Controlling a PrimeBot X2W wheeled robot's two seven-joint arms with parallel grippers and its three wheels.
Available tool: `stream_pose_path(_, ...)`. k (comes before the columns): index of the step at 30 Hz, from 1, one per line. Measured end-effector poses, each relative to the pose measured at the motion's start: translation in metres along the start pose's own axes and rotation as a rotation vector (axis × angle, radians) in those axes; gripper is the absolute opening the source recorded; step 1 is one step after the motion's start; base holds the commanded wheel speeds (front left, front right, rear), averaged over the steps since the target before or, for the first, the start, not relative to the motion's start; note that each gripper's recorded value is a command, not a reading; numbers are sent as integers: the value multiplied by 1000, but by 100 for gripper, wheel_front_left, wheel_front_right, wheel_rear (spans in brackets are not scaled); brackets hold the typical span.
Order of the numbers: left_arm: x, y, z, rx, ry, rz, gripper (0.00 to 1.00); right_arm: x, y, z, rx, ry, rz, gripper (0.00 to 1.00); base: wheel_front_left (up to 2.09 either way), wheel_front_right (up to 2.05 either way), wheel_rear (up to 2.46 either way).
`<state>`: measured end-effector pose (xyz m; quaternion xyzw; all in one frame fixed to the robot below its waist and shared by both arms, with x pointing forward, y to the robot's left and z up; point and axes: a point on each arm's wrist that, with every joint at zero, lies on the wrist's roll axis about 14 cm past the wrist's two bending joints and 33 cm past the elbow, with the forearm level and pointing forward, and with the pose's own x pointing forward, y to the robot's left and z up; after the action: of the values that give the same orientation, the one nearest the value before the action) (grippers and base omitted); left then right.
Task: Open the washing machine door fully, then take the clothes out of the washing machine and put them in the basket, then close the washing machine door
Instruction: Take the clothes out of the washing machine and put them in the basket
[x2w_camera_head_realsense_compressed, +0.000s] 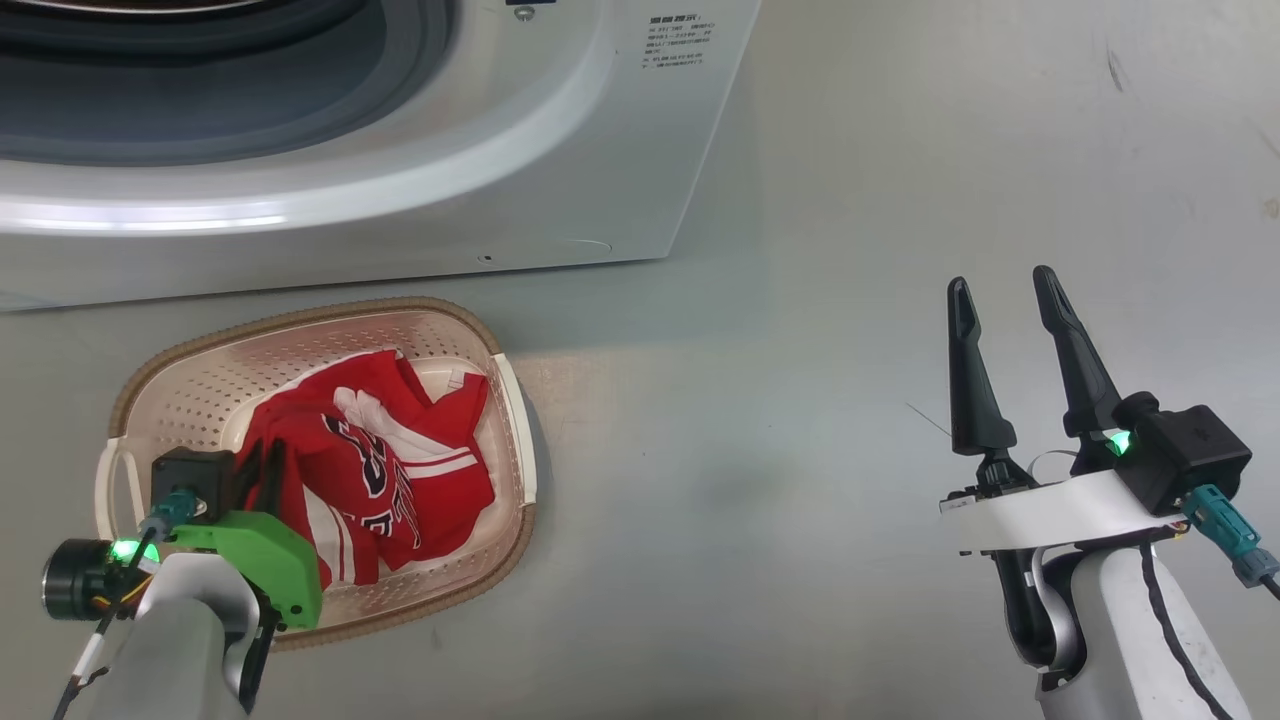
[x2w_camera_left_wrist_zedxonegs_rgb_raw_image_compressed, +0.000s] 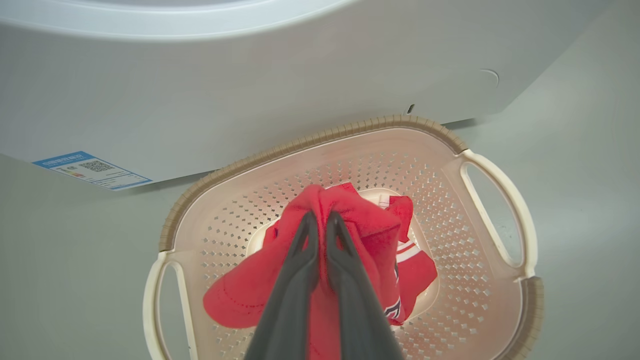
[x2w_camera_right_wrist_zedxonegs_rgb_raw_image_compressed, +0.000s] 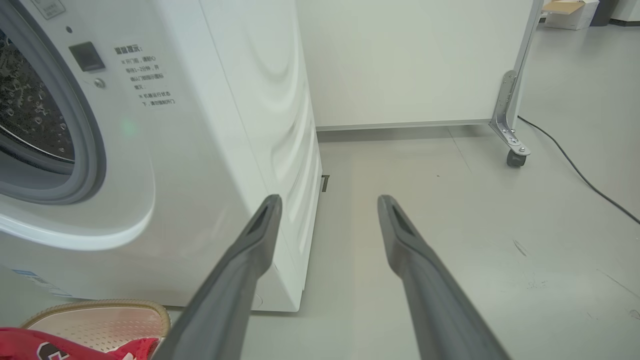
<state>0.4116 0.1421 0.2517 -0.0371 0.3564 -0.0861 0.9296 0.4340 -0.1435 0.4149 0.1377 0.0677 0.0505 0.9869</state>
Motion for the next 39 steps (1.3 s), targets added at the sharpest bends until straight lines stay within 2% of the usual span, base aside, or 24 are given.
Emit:
stream_pose_path(15,29,-3,-26,-30,94,4,0,8,-13,-15,-26,34,-25,100,0,0,0)
stream_pose_path(26,25,19,-49,-95,179,108,0,9,-14,-18,-34,40,-31,100,0,0,0)
stream_pose_path(27,25,18,-50,-107,184,111,5,10,-14,-17,-34,37,-29,100,0,0,0)
stream_pose_path(28,24,17,-51,-115,191,111,57,11,-13,-16,-34,34,-28,100,0,0,0)
stream_pose_path(29,25,15,-52,-115,193,108,100,12,-13,-16,-34,32,-26,100,0,0,0)
stream_pose_path(39,23,5,-38,-90,154,72,100,11,-9,-11,-34,23,-17,100,0,0,0)
